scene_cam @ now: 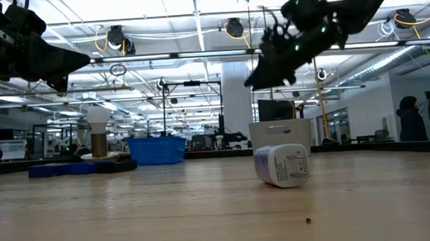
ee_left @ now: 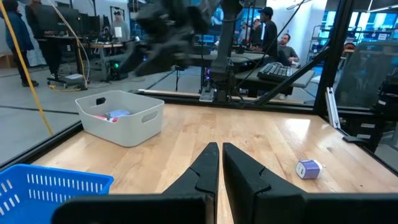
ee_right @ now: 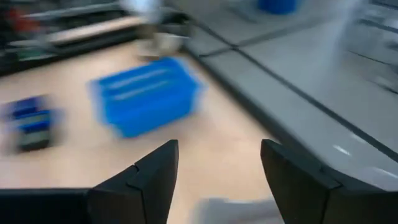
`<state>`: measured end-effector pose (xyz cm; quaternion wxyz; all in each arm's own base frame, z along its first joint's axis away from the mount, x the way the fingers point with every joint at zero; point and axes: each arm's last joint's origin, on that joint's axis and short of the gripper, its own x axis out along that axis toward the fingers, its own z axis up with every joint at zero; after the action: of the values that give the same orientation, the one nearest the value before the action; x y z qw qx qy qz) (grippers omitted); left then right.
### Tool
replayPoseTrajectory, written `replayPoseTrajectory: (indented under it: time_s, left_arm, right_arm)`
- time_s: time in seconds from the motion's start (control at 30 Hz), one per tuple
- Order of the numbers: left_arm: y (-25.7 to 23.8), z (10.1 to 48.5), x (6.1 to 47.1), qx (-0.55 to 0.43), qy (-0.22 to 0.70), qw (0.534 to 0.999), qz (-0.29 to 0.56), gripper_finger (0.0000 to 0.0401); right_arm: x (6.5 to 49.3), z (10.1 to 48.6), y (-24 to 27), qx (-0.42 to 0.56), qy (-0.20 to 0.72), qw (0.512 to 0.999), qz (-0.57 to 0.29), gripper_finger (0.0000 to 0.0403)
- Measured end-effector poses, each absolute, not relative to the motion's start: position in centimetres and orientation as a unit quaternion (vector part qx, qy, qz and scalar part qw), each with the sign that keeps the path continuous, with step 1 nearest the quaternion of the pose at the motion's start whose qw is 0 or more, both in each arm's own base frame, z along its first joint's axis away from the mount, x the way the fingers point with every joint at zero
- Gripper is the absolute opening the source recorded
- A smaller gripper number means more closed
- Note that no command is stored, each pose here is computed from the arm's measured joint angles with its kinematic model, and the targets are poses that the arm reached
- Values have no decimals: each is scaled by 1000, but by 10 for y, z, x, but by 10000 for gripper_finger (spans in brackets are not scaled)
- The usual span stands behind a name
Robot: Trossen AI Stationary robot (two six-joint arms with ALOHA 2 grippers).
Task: Pick & Place Office items
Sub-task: Put the violet charger adapter into the gray bin
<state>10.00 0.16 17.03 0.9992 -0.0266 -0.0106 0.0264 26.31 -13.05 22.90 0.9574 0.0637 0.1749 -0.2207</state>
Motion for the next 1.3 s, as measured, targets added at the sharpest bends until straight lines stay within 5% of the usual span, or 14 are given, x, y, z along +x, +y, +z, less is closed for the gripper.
replayPoseTrajectory:
  time_s: [0.23,0.57,0.9,1.3]
  left_arm:
    - [2,170,100,-27,-11,999,26,21]
    - [2,170,100,-27,-11,999,26,21]
    - [2,170,100,-27,-11,999,26,21]
    - [2,170,100,-27,-11,999,26,21]
  right_arm:
    - [281,244,-49,44,159,986,-28,208]
    - [286,245,43,18,143,981,128,207]
    - [281,239,94,6,140,967,214,207]
    - [295,188,125,6,204,949,242,208]
